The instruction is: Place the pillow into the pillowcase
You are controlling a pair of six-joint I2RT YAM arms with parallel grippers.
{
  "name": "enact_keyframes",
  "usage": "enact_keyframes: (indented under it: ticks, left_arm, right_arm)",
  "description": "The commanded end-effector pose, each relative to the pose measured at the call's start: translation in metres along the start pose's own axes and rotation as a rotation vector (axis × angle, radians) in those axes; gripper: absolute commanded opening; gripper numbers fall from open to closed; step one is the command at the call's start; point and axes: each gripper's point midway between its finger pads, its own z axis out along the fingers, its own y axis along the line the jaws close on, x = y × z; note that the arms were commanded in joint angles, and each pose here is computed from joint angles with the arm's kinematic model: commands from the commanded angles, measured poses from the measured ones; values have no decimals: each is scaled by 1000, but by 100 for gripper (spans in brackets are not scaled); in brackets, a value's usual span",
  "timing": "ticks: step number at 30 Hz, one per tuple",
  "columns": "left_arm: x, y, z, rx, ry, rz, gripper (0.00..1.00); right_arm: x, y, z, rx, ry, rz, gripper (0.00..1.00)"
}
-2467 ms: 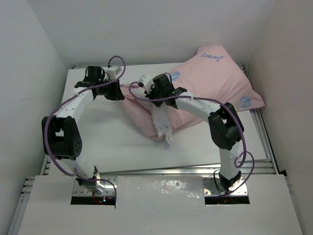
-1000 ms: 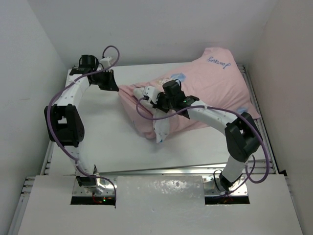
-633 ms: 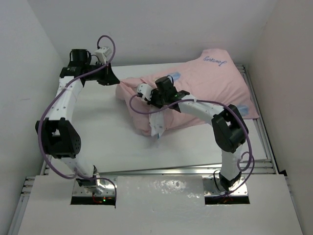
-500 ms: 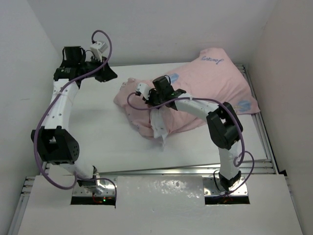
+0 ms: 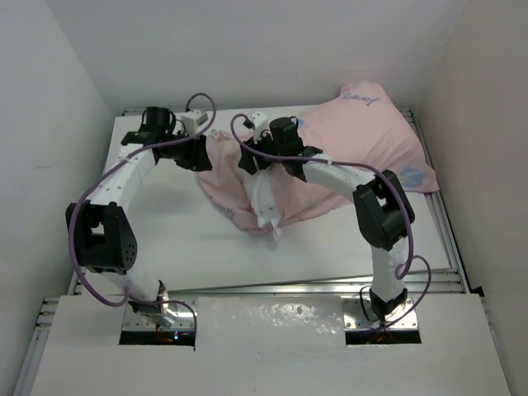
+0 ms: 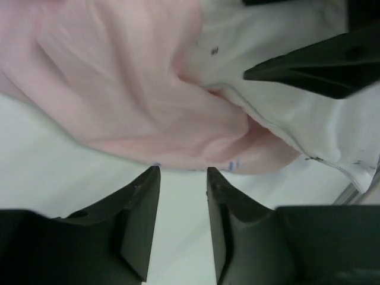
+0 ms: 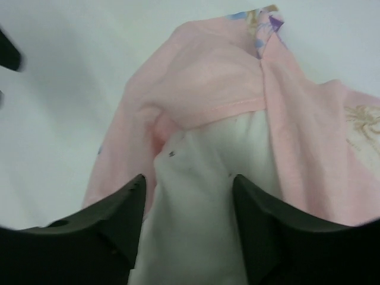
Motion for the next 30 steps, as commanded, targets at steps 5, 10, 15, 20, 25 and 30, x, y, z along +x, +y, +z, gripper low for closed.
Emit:
enact_keyframes:
  ticks: [5,10,15,20,25,30]
  left_arm:
    - [52,-44,41,-18,163,96,61]
    - [73,-23,69,-109,202,13,72]
    - [66,-13,102,-170,152,-24,81]
    - [72,-7,134,-220,140,-52,81]
    - [82,1,155,-242,122,-143,78]
    - [87,-5,163,-203,128,-179,42]
  right_arm:
    - [-76,32,-86,-63,-97,-23,69]
    - [-49,37,-136,14,-44,-28,69]
    - [7,29,-157,202,6,-65,69]
    - [24,38,-162,220,-46,-27,69]
    - [43,49,-149,184,-34,-31,70]
    - [41,54,-131,150,-24,-3,70]
